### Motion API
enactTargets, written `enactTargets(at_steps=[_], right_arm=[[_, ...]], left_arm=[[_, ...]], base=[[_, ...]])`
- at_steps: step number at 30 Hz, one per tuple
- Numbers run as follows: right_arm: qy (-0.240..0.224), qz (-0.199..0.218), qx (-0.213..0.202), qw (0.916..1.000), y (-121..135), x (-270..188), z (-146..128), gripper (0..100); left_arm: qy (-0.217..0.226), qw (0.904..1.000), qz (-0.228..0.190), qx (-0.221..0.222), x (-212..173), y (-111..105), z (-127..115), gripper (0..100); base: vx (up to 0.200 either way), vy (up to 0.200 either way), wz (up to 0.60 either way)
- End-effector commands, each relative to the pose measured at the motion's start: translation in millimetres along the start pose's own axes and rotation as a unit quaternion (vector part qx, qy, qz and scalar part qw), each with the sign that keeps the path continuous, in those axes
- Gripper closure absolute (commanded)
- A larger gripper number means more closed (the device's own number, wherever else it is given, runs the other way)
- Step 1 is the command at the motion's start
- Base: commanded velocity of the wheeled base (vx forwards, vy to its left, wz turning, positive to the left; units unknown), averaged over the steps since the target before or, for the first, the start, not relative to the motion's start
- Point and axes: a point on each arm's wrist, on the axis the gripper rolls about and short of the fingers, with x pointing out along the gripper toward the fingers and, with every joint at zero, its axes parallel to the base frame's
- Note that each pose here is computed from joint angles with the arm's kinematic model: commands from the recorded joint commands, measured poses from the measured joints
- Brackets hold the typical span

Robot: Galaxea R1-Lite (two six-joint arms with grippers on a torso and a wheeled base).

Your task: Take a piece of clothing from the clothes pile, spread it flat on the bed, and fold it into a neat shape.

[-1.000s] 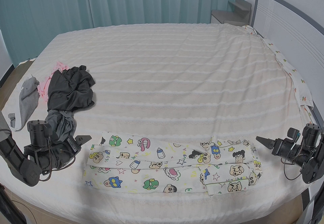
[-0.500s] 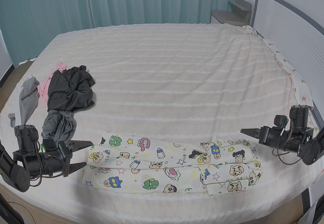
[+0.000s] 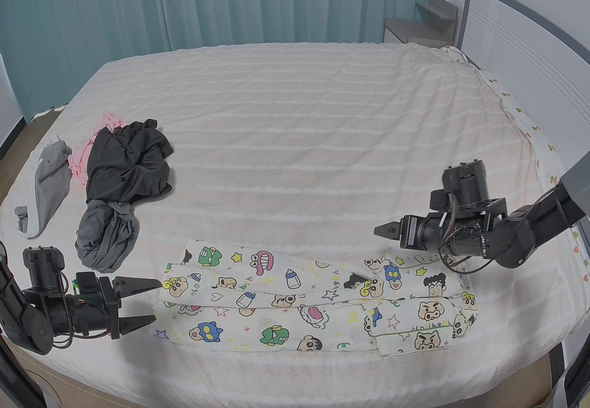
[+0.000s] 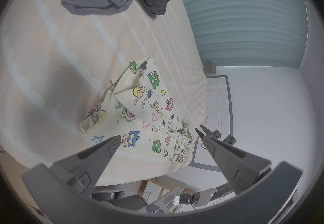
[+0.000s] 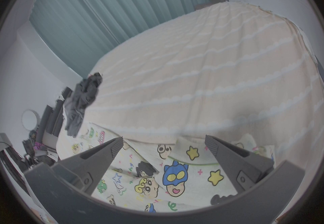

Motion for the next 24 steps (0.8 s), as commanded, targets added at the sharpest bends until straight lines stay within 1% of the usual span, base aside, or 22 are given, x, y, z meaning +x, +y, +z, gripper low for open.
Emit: enactTargets(at_steps=[1,4,7,12,18,19,24], right_arm=[[0.053,-0.029,-0.019,0.9980,7,31,-19,0],[0.072,-0.044,-0.020,0.9962,8,31,-17,0],[0.073,-0.052,-0.022,0.9958,8,31,-17,0],[0.077,-0.052,-0.029,0.9952,13,32,-22,0],[0.090,-0.060,-0.032,0.9936,11,41,-29,0],[0.094,-0.062,-0.032,0.9931,10,42,-31,100],[0.098,-0.065,-0.030,0.9926,10,40,-32,100]], left_arm=[[0.010,0.9998,0.008,-0.018,2,9,-2,0],[0.010,0.9998,0.009,-0.018,2,9,-2,0],[0.010,0.9998,0.009,-0.018,2,9,-2,0],[0.011,0.9997,0.010,-0.020,2,9,-3,0],[0.011,0.9997,0.010,-0.020,2,9,-3,0],[0.011,0.9997,0.010,-0.020,2,9,-3,0],[0.011,0.9997,0.010,-0.021,2,10,-3,0]], base=[[0.000,0.000,0.00],[0.000,0.000,0.00],[0.000,0.000,0.00],[0.000,0.000,0.00],[0.000,0.000,0.00],[0.000,0.000,0.00],[0.000,0.000,0.00]])
